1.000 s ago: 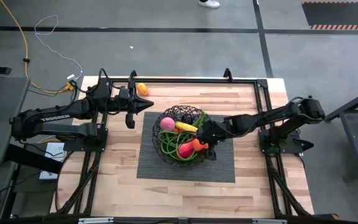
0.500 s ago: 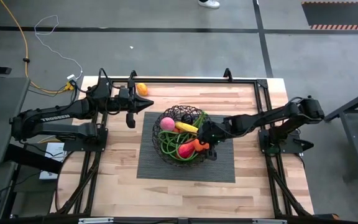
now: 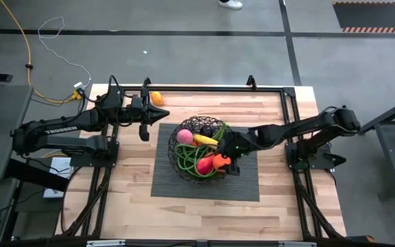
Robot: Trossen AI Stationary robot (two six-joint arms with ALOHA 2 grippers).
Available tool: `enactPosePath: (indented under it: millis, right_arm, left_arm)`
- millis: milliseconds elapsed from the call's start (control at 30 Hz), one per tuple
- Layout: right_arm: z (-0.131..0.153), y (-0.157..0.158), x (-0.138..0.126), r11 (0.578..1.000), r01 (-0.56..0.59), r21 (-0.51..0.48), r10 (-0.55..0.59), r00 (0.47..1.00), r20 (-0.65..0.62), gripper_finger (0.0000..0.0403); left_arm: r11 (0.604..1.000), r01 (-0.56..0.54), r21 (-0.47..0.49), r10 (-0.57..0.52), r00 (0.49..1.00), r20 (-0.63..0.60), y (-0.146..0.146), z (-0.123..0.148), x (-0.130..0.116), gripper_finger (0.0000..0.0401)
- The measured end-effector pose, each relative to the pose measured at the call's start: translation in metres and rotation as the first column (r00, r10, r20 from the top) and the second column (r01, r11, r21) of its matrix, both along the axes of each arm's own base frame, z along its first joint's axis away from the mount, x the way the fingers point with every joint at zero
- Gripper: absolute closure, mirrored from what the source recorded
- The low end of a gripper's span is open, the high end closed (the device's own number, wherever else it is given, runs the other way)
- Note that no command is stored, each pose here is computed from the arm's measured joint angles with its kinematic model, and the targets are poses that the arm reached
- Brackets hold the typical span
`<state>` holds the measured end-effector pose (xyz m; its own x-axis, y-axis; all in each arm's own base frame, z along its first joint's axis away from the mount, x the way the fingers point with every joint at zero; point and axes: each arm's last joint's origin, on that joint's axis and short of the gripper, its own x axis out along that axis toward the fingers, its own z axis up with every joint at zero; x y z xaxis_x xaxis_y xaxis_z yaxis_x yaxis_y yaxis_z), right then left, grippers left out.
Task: Build produce basket
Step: Put the yellow lemon into the black wire basket
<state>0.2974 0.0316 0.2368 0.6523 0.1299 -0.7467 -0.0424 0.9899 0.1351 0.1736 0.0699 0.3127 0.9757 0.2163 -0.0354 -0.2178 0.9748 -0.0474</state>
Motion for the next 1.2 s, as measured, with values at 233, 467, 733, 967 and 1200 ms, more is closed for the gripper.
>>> enactPosePath:
  millis: [233, 467, 733, 967, 1200]
  right_arm:
    - [0.046, -0.033, -0.03, 0.99, 0.129, 0.061, -0.138, 0.976, 0.171, 0.0006]
    - [0.04, -0.059, -0.087, 0.951, 0.251, 0.178, -0.307, 0.823, 0.478, 0.0006]
    - [0.017, -0.064, -0.124, 0.96, 0.164, 0.228, -0.281, 0.551, 0.786, 0.0006]
    - [0.018, -0.064, -0.125, 0.974, 0.148, 0.17, -0.224, 0.549, 0.806, 0.0006]
    - [0.018, -0.064, -0.125, 0.975, 0.152, 0.16, -0.218, 0.549, 0.807, 0.0006]
  left_arm:
    - [1.0, 0.0, 0.004, 0.0, 1.0, 0.0, 0.0, 0.0, 0.0, 0.0401]
    - [1.0, 0.003, -0.009, -0.003, 1.0, 0.003, 0.0, 0.0, 0.0, 0.0401]
    - [1.0, 0.003, -0.009, -0.003, 1.0, 0.002, 0.0, 0.0, 0.0, 0.0401]
    - [0.999, 0.003, -0.038, -0.003, 1.0, -0.001, 0.0, -0.001, 0.0, 0.0401]
    - [0.998, 0.033, -0.053, -0.035, 0.999, -0.027, -0.002, -0.005, -0.002, 0.0401]
